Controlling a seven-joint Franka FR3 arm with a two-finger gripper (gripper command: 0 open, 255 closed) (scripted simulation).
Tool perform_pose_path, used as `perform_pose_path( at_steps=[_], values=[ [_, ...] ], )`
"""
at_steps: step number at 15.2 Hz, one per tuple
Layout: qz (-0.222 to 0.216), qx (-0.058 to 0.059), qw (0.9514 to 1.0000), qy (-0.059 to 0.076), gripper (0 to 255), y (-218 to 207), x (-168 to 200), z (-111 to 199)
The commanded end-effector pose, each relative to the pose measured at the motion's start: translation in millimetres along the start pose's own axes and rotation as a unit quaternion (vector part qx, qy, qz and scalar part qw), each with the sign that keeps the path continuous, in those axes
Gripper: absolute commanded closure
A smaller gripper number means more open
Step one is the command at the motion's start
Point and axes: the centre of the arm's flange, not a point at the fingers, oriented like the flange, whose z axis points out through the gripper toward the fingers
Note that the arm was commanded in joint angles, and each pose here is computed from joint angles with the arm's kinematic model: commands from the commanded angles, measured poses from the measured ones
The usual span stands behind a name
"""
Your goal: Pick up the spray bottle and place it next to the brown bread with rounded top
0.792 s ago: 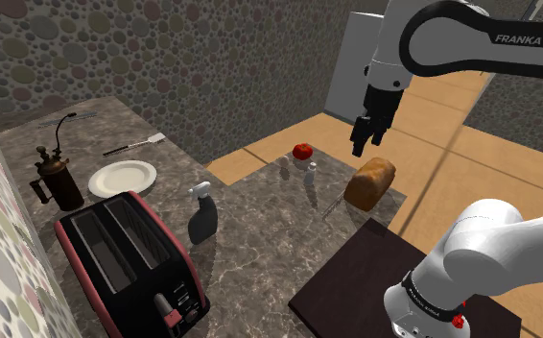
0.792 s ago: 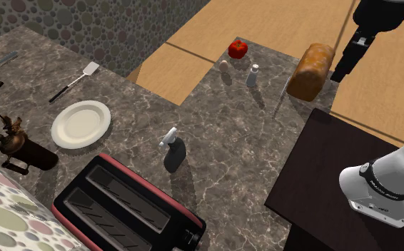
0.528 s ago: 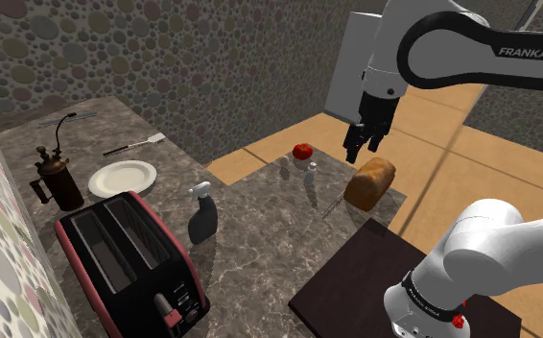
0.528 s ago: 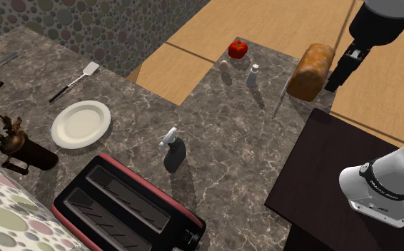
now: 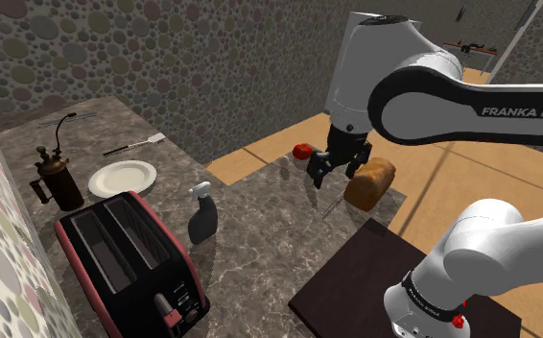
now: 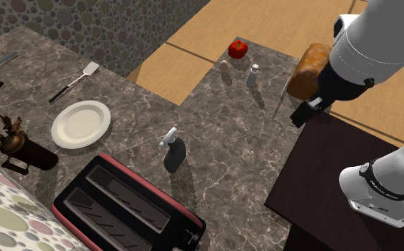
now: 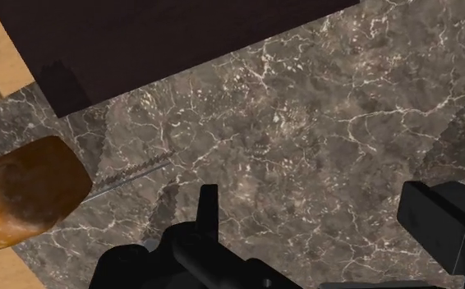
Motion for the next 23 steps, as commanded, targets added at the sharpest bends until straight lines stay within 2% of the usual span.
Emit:
perform_pose_path(
  at_steps=[1,6,9,12,17,20,23],
  values=[
    [0.036,-0.006,0.9993,0.012,0,-26,-9,11],
    [0.117,-0.024,0.9921,0.039,0,-94,-16,36],
    [0.165,-0.034,0.9841,0.055,0,-134,-14,53],
    [0.213,-0.044,0.9735,0.071,0,-174,-8,70],
    [0.291,-0.061,0.9497,0.098,0,-237,12,100],
    [0.337,-0.071,0.932,0.113,0,-272,29,119],
    [0.382,-0.081,0.9117,0.128,0,-305,51,137]
  ],
)
